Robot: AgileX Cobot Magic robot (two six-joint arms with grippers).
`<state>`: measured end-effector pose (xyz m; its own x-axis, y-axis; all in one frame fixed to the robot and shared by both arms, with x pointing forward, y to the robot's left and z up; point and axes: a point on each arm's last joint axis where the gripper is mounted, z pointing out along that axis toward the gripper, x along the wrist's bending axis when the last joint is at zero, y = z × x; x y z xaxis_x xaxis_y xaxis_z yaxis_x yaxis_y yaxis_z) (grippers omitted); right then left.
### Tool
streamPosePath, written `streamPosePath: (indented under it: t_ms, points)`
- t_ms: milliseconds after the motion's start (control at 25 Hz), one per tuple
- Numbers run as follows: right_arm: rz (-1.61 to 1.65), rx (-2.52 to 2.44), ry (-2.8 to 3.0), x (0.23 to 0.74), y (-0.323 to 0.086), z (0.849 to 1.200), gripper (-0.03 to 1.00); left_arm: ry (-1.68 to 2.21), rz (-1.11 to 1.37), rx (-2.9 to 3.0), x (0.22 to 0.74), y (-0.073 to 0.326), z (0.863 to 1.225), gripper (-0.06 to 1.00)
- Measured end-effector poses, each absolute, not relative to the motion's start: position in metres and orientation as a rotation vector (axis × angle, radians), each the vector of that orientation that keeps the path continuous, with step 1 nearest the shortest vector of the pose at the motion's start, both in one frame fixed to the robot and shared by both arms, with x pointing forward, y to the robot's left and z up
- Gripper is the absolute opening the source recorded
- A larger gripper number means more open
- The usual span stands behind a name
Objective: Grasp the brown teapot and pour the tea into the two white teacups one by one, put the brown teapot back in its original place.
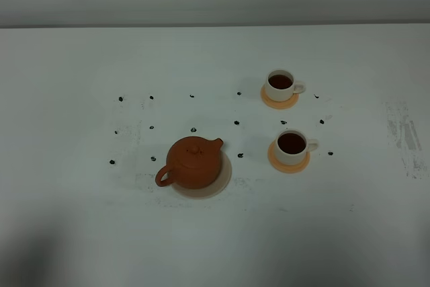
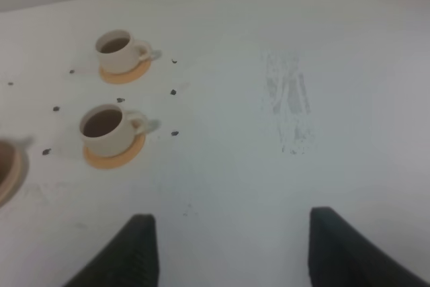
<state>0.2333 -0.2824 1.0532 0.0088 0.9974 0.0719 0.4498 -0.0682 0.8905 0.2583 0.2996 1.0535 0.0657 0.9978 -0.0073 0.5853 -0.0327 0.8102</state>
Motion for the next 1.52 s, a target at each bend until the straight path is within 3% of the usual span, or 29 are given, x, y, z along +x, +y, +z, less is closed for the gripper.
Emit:
streamPosePath:
  t_ms: [520,1520]
  points:
    - [1.017,1.592,1.529,0.233,-0.283,1.053,0.51,1.505,0.923,1.564,0.233,0.301,1.054,0.30]
    - [1.051,1.568,1.568,0.232,-0.282,1.053,0.51,1.526,0.945,1.554,0.233,0.301,1.054,0.30]
